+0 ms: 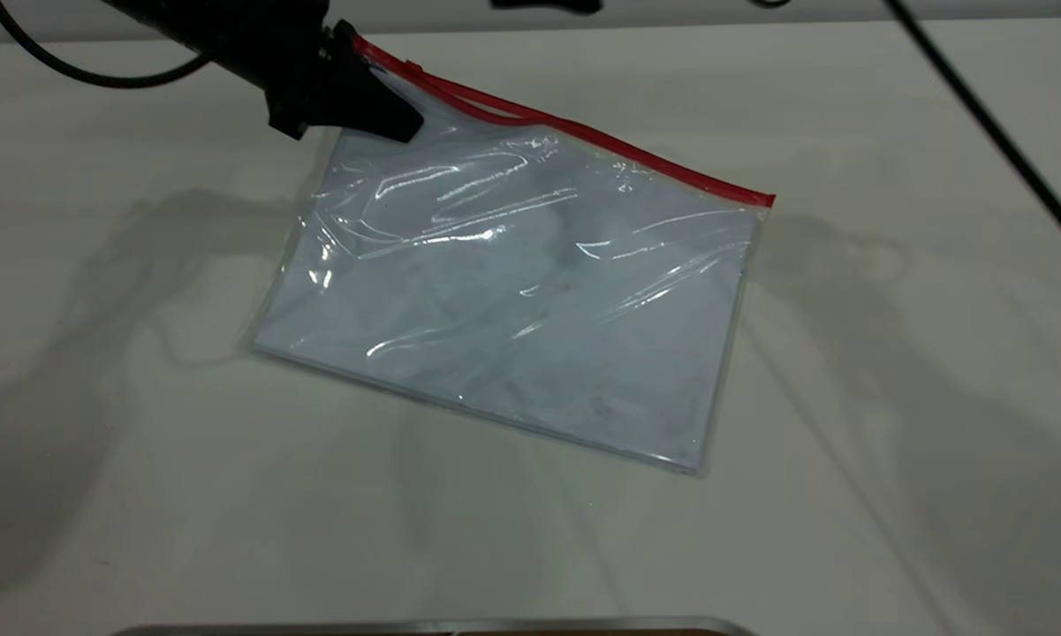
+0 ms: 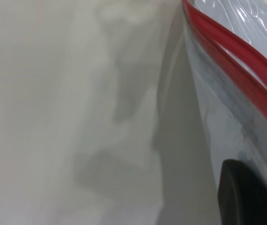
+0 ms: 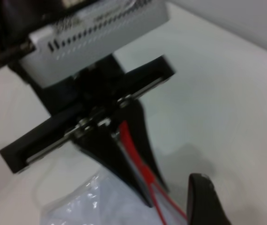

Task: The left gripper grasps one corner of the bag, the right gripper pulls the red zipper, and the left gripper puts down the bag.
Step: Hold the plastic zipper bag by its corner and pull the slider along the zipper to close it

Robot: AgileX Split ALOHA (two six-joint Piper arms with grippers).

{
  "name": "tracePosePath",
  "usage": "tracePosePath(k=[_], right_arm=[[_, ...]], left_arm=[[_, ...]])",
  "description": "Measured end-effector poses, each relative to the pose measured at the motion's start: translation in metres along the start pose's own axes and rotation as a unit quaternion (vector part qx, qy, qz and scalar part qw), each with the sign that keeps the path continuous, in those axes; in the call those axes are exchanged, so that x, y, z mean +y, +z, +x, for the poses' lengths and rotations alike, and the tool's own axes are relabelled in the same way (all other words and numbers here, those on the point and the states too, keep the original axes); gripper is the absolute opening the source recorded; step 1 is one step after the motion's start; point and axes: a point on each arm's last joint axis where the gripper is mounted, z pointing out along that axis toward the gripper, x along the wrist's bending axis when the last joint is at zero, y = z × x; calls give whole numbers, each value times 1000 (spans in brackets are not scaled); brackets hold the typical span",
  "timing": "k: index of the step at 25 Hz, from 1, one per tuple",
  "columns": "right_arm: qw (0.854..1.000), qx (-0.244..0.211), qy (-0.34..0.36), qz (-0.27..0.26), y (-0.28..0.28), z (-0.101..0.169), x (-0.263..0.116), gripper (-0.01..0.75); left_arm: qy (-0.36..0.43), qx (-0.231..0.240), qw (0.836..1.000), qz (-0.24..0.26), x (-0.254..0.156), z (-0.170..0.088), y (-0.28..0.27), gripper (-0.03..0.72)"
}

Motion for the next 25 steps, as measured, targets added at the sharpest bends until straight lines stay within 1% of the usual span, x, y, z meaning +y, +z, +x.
tracePosePath(k=[3, 7, 12, 19, 25], right_arm=[[1000, 14, -5, 2, 16, 7, -3, 443], [999, 30, -13, 2, 34, 16, -5, 449], [999, 38, 6, 14, 46, 19, -19, 450], [999, 24, -4, 26, 53, 22, -23, 450], [999, 21, -5, 32, 55, 21, -27, 450]], left_arm=[[9, 0, 1000, 4, 2, 0, -3, 51], [12, 6, 1000, 10, 1, 1, -3, 51], [16, 11, 1000, 19, 0, 2, -3, 51], [17, 11, 1000, 19, 0, 2, -3, 51], [20, 10, 1000, 21, 2, 1, -1, 51]])
